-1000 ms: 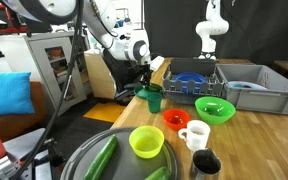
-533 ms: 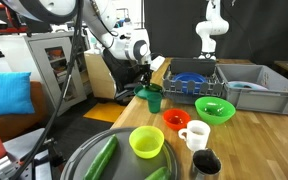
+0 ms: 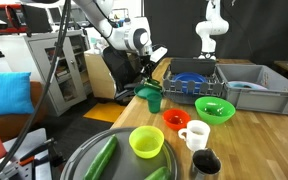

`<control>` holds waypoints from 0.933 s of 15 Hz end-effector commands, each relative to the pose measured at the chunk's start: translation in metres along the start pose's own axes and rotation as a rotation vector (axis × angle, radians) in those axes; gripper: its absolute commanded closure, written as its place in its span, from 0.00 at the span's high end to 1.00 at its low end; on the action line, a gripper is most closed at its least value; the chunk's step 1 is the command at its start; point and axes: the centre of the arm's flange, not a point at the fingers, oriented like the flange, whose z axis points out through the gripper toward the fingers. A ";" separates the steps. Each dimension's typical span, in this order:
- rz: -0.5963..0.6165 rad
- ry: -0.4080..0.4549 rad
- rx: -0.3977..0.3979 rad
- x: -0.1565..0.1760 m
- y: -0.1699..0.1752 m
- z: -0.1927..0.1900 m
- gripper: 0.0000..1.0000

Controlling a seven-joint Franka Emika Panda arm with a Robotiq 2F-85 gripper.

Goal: Remove the small pepper from the dark green plate and put it on the grey plate

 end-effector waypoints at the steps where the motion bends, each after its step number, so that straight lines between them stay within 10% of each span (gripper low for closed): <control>1: 0.059 0.023 -0.001 0.012 -0.029 -0.048 0.05; 14: 0.672 -0.096 -0.023 0.029 -0.165 -0.162 0.05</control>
